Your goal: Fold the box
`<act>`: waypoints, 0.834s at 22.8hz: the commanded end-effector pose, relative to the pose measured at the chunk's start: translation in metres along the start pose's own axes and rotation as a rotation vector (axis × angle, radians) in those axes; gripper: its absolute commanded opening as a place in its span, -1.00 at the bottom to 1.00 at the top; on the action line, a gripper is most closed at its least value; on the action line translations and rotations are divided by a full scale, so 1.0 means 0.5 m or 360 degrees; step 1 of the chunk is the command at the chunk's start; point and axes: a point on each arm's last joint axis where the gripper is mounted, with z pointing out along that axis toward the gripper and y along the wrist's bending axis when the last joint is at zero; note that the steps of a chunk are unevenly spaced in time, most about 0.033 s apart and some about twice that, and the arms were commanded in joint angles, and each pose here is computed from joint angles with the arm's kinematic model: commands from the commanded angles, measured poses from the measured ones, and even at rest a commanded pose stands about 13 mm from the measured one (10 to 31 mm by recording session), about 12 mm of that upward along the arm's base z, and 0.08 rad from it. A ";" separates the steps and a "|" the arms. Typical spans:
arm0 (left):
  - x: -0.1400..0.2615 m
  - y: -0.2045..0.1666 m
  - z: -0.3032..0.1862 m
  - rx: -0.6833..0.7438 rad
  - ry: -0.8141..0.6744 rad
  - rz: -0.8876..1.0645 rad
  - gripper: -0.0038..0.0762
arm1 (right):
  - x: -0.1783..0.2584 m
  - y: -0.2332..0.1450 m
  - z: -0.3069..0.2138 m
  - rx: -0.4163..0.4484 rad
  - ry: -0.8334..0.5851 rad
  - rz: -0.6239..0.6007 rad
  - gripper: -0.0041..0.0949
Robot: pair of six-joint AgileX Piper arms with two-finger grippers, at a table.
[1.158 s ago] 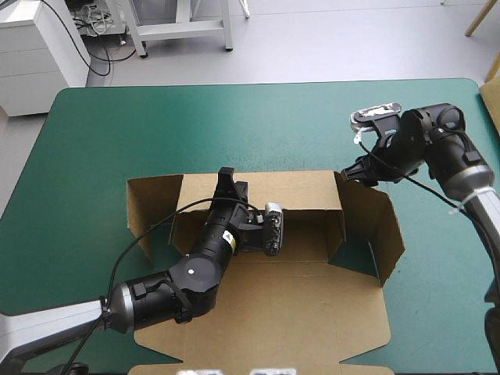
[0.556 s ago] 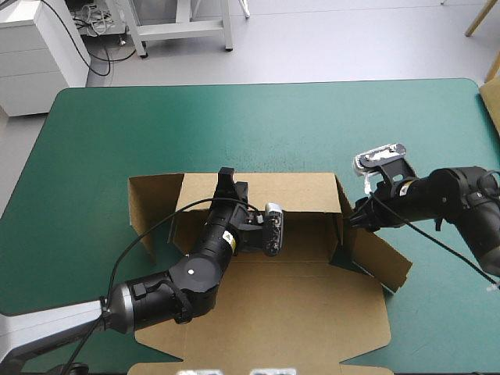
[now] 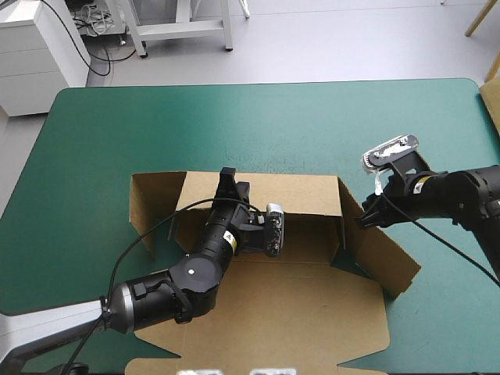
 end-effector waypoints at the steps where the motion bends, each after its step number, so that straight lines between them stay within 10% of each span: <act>1: -0.008 0.020 -0.015 -0.0024 -0.0076 -0.0067 -0.92 | -0.027 -0.008 -0.011 0.0011 -0.0062 0.0009 0.05; 19: -0.007 0.023 -0.014 -0.0055 -0.0076 -0.0028 -0.92 | 0.019 0.005 -0.059 0.0041 0.0057 -0.0029 0.05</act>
